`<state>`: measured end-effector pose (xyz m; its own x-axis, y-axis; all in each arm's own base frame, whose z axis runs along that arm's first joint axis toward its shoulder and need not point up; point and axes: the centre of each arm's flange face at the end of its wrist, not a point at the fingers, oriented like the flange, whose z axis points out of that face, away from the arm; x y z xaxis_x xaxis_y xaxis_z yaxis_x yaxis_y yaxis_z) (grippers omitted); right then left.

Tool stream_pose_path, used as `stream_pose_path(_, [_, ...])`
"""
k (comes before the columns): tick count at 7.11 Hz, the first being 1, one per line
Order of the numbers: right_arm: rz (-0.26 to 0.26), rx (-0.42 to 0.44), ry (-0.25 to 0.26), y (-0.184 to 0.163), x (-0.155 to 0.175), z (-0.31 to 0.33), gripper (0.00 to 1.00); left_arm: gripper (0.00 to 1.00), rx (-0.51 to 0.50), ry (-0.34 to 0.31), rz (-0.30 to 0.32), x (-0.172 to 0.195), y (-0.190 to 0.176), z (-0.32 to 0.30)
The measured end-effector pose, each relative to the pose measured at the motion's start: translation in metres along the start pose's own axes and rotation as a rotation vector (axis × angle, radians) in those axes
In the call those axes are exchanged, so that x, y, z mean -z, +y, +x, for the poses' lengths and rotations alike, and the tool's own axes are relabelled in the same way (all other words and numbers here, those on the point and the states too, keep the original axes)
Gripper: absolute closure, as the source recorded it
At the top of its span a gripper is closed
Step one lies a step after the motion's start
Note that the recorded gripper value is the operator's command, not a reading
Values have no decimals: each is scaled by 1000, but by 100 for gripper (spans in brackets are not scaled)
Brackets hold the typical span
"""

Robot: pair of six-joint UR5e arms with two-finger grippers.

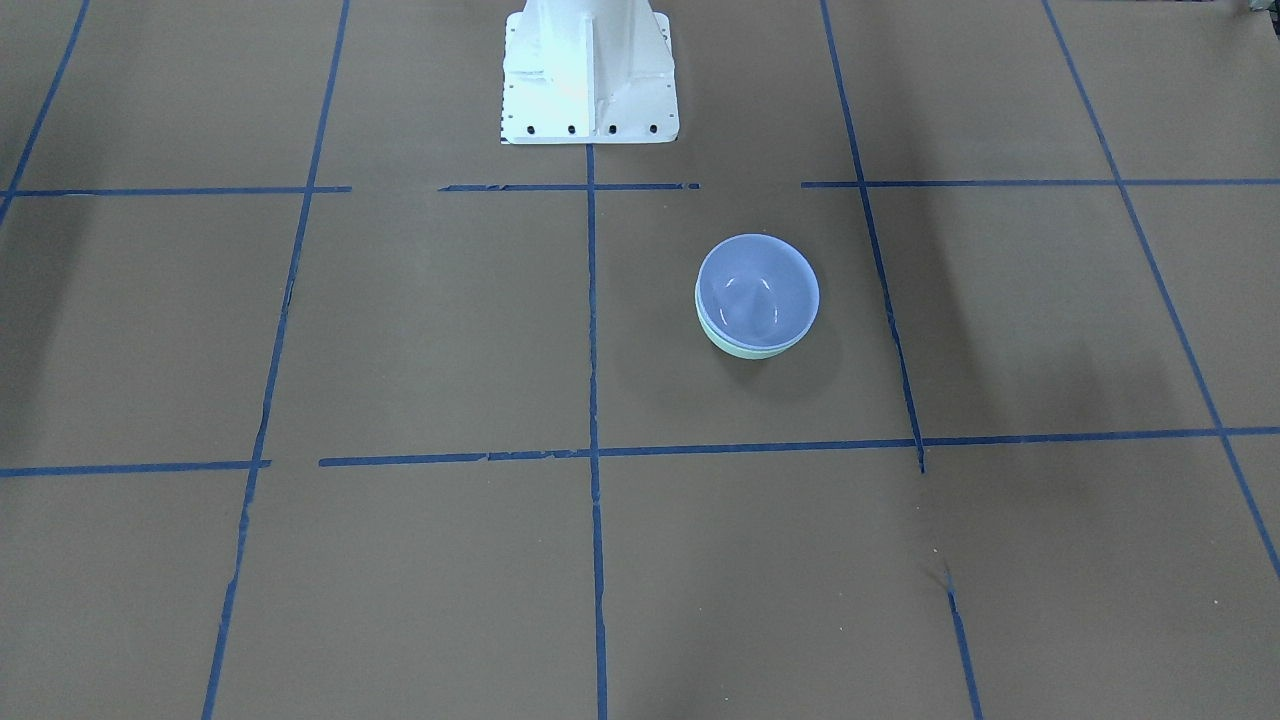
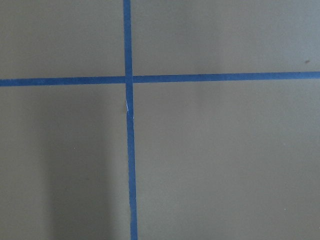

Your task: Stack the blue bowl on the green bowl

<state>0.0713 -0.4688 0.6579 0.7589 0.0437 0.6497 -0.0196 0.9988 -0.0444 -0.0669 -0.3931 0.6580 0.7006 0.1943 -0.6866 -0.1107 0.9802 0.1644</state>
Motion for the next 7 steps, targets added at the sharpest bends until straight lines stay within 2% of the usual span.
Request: stream_pose_path(7, [1,0,0,0,0,0,0,0,-3,-3,4,0,1,0])
